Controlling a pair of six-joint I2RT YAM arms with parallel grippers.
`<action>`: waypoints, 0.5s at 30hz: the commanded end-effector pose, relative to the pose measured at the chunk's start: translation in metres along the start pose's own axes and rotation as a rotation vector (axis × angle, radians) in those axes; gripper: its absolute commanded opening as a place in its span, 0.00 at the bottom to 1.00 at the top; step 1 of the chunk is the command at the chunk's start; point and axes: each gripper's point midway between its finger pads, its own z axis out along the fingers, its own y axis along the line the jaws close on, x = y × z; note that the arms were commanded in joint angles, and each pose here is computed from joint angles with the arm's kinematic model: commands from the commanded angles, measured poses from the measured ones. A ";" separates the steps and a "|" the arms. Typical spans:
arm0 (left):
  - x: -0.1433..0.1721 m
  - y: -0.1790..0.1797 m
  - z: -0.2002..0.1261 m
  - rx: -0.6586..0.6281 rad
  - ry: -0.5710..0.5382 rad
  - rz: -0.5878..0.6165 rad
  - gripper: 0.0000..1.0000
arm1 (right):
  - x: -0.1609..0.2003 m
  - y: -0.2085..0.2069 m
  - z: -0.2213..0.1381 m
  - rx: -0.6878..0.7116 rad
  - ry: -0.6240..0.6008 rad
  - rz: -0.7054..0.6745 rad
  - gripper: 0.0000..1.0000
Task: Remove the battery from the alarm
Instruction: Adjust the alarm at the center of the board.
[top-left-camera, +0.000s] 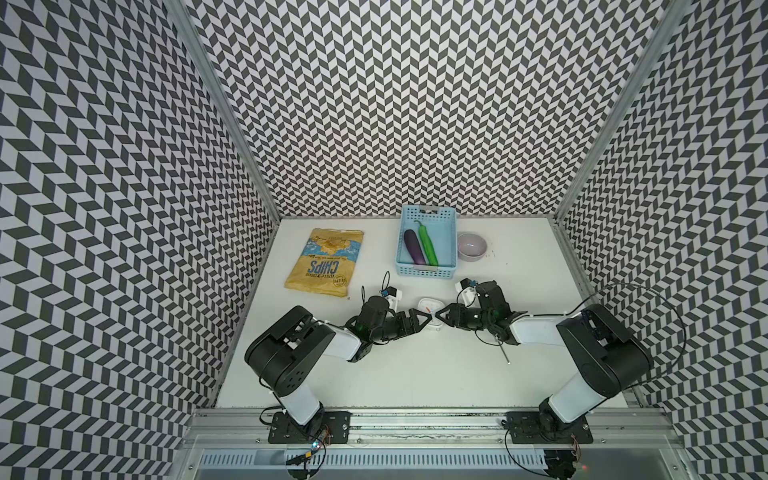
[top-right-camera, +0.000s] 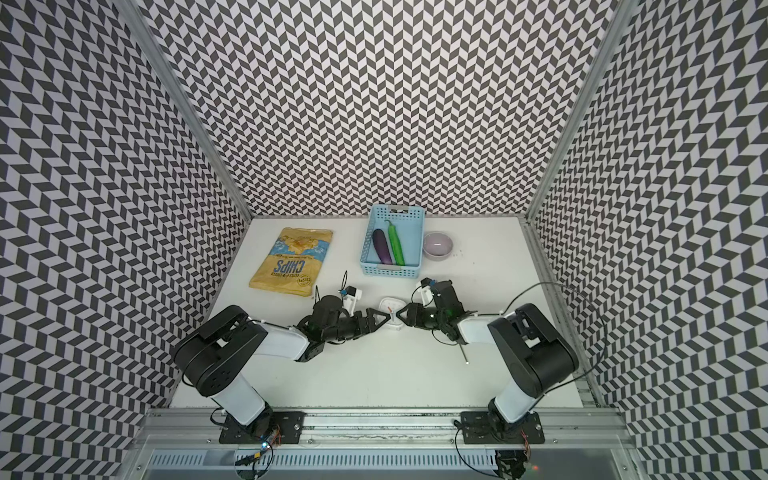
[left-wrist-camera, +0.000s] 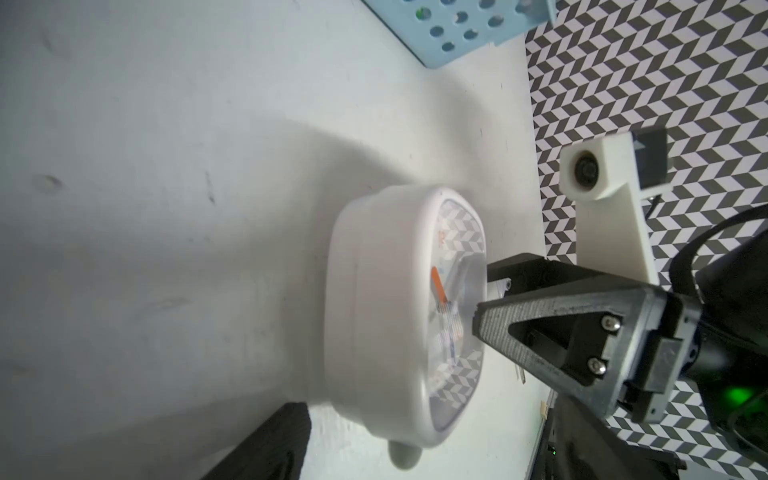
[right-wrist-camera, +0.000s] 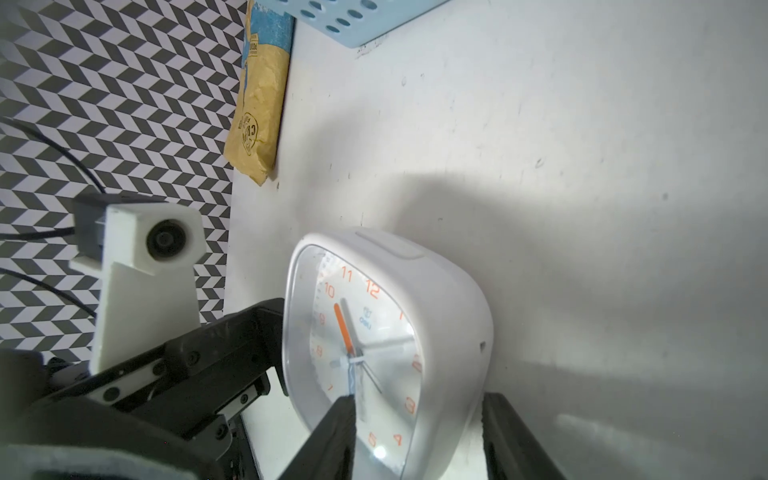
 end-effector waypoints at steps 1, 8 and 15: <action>-0.005 0.008 -0.005 -0.018 0.006 0.033 0.91 | 0.017 -0.036 0.001 0.143 0.052 0.036 0.49; -0.008 0.000 0.009 0.031 0.057 0.088 0.91 | 0.017 -0.041 0.002 0.166 0.054 0.033 0.48; -0.003 -0.018 0.019 0.150 0.093 0.082 0.85 | 0.019 -0.039 0.002 0.154 0.063 0.025 0.48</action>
